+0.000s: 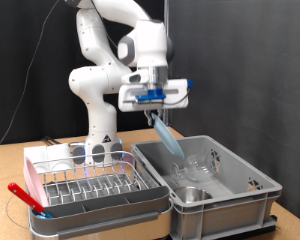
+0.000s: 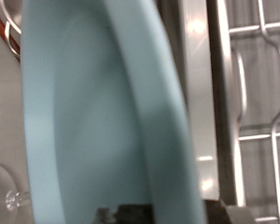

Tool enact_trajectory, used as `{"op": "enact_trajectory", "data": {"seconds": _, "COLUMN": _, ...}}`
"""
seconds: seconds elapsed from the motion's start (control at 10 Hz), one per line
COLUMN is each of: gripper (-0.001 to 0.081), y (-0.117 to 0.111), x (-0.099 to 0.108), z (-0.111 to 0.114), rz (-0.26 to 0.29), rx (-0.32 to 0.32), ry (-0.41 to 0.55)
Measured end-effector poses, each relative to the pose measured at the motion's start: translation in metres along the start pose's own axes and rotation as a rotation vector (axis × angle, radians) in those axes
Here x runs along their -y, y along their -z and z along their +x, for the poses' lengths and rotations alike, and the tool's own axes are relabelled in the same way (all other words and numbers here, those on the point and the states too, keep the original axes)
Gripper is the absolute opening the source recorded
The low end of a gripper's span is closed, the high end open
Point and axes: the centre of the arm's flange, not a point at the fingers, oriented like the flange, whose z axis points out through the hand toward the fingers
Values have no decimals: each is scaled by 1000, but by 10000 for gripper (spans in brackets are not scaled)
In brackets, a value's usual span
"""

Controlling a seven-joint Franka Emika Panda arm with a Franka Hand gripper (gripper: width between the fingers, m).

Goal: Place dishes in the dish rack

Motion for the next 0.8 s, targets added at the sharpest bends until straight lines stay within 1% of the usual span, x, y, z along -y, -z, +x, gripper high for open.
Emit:
{"op": "enact_trajectory", "data": {"seconds": 0.1, "gripper": 40, "y": 16, "x": 0, "z": 3, "rz": 8, "rx": -11, "ry": -4}}
{"op": "enact_trajectory", "data": {"seconds": 0.2, "gripper": 40, "y": 31, "x": -1, "z": 9, "rz": 8, "rx": -24, "ry": -34}}
{"op": "enact_trajectory", "data": {"seconds": 0.3, "gripper": 40, "y": 42, "x": -3, "z": 11, "rz": -6, "rx": -34, "ry": -63}}
{"op": "enact_trajectory", "data": {"seconds": 0.4, "gripper": 40, "y": 39, "x": -4, "z": 10, "rz": -7, "rx": -31, "ry": -36}}
{"op": "enact_trajectory", "data": {"seconds": 0.6, "gripper": 40, "y": 40, "x": -4, "z": 12, "rz": 5, "rx": -86, "ry": 102}}
{"op": "enact_trajectory", "data": {"seconds": 0.7, "gripper": 40, "y": 48, "x": -6, "z": 17, "rz": 9, "rx": -102, "ry": 157}}
{"op": "enact_trajectory", "data": {"seconds": 0.8, "gripper": 40, "y": 60, "x": -9, "z": 25, "rz": 0, "rx": -112, "ry": 186}}
